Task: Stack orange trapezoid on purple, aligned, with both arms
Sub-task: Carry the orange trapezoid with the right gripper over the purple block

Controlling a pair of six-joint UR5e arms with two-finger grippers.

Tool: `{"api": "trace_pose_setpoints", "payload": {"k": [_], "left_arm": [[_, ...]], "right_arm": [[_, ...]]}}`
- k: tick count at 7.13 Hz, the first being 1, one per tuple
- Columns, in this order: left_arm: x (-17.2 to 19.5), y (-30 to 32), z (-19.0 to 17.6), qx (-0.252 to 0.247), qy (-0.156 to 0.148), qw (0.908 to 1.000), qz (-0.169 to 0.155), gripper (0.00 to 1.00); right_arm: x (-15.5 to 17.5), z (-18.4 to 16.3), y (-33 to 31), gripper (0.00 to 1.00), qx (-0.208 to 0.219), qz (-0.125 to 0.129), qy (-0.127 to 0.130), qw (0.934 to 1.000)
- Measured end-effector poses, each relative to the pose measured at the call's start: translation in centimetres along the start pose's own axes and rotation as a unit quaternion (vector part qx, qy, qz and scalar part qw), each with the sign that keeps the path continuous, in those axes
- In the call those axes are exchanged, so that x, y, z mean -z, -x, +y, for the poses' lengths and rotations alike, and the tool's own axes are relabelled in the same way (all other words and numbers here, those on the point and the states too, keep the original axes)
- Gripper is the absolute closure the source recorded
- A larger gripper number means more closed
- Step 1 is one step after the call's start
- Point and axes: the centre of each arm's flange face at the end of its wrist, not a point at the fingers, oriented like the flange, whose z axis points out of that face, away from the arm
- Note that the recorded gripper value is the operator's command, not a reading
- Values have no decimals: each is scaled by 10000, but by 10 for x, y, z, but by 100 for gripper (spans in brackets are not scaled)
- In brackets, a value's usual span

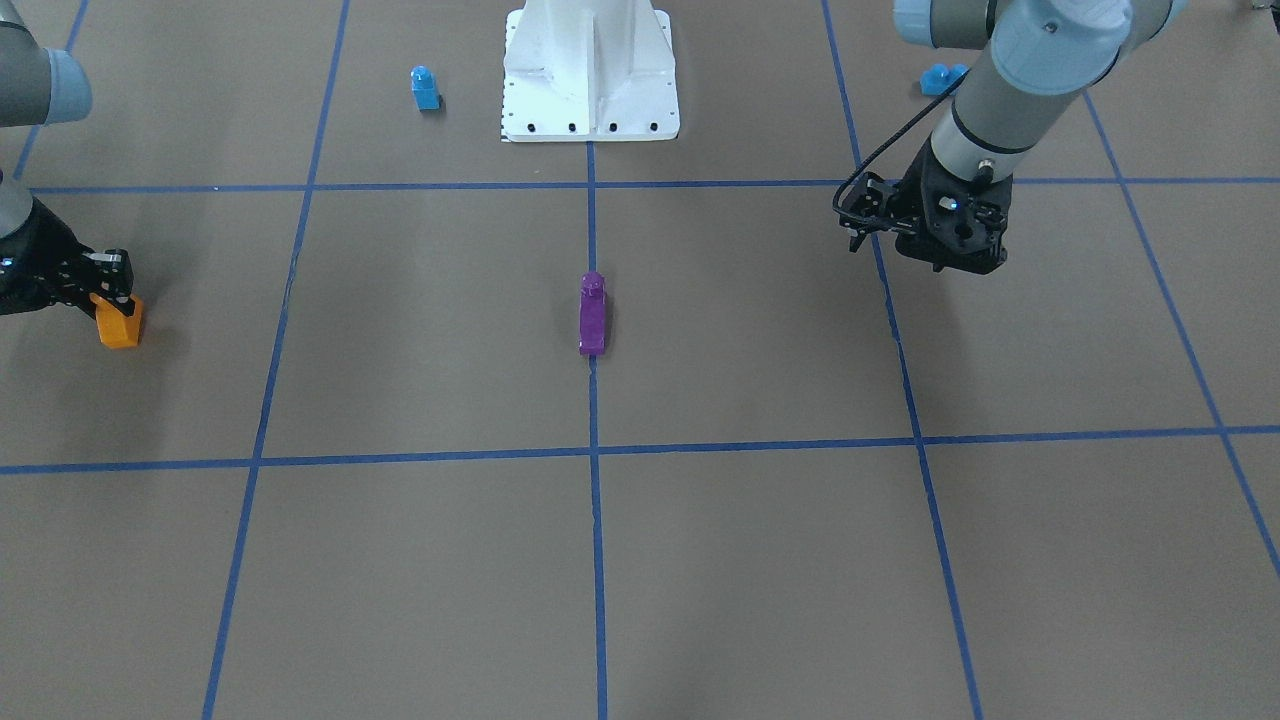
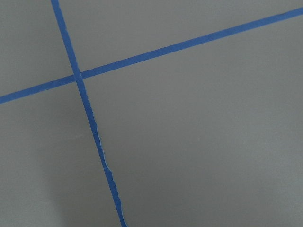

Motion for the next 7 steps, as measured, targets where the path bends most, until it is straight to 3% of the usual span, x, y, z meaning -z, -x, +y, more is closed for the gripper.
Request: {"api": "trace_pose_setpoints", "payload": {"k": [4, 6, 7], "left_arm": [[0, 2, 0, -2, 5, 10000, -1, 0], [4, 22, 0, -80, -8, 10000, -51, 0], [10, 47, 1, -183, 7, 9998, -60, 0]], "right_arm": [[42, -92, 130, 100, -54, -169, -16, 9998], [65, -132, 224, 100, -125, -165, 173, 9996], [70, -135, 275, 100, -239, -236, 262, 9991]]}}
